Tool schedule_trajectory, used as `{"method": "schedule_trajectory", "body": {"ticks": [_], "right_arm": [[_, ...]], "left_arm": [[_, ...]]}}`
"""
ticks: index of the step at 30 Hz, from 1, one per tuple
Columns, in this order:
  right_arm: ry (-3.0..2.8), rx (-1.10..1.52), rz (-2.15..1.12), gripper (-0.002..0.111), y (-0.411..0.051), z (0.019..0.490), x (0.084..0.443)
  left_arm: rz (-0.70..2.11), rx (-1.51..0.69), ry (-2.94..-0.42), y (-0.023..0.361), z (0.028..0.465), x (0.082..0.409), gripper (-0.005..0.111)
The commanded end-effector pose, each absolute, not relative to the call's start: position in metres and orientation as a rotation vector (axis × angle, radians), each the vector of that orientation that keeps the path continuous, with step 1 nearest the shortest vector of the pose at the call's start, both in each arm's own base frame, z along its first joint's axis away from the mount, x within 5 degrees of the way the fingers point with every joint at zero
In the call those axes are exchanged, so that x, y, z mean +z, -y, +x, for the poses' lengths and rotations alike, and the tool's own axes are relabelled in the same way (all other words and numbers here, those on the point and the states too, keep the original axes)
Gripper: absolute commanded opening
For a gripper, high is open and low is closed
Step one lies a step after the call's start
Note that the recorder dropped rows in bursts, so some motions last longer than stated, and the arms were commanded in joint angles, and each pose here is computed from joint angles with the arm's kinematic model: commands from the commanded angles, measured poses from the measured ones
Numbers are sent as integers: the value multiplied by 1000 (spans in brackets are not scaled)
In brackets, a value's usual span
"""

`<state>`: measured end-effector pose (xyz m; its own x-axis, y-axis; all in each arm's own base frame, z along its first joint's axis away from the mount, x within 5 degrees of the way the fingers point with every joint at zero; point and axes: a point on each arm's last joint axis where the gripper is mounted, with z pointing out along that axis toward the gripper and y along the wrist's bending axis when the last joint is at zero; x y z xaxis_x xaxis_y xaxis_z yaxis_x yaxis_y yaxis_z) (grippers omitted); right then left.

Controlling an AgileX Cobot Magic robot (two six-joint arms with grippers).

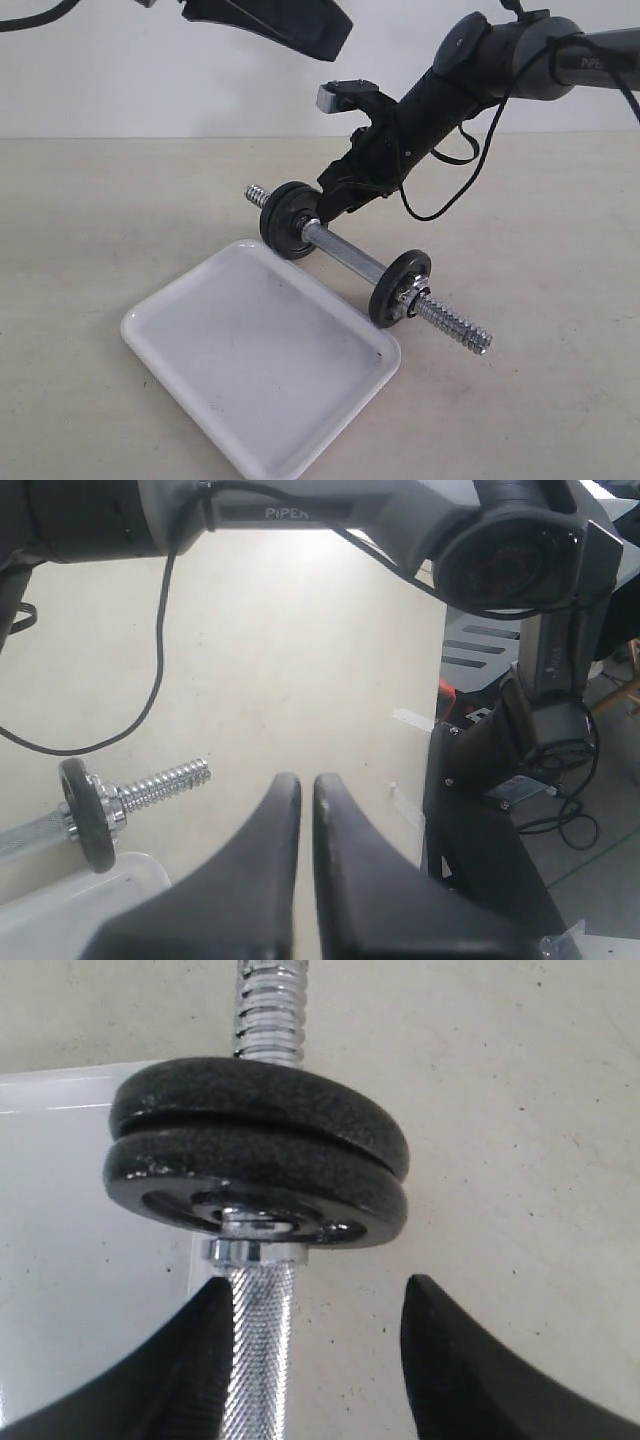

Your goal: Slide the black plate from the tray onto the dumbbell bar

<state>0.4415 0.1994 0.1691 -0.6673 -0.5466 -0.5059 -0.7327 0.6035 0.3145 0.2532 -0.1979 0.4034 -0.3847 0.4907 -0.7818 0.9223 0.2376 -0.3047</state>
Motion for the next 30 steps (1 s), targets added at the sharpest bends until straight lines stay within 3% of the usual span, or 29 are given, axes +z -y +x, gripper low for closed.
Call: {"method": "schedule_trajectory", "body": {"ticks": [1,11,13,17,23,30], "right_arm": [[-2470,719,-1006,47,-198,443,175],[-2451,642,-953,43,-185,444,202],[-2456,604,-980,34,-179,441,215],[-2450,586,-1027,0,-166,430,247],[-2442,564,-912,0,-134,415,299],[-2341,495,-799,0,-83,386,371]], "left_arm": [[1293,-1032,-1964,197,252,407,4],[1298,-1019,-1968,196,252,406,4],[1315,-977,-1982,195,253,404,4],[1335,-873,-2041,190,257,397,4],[1335,-734,-2093,184,262,392,4],[1079,-503,-2084,159,294,395,4]]}}
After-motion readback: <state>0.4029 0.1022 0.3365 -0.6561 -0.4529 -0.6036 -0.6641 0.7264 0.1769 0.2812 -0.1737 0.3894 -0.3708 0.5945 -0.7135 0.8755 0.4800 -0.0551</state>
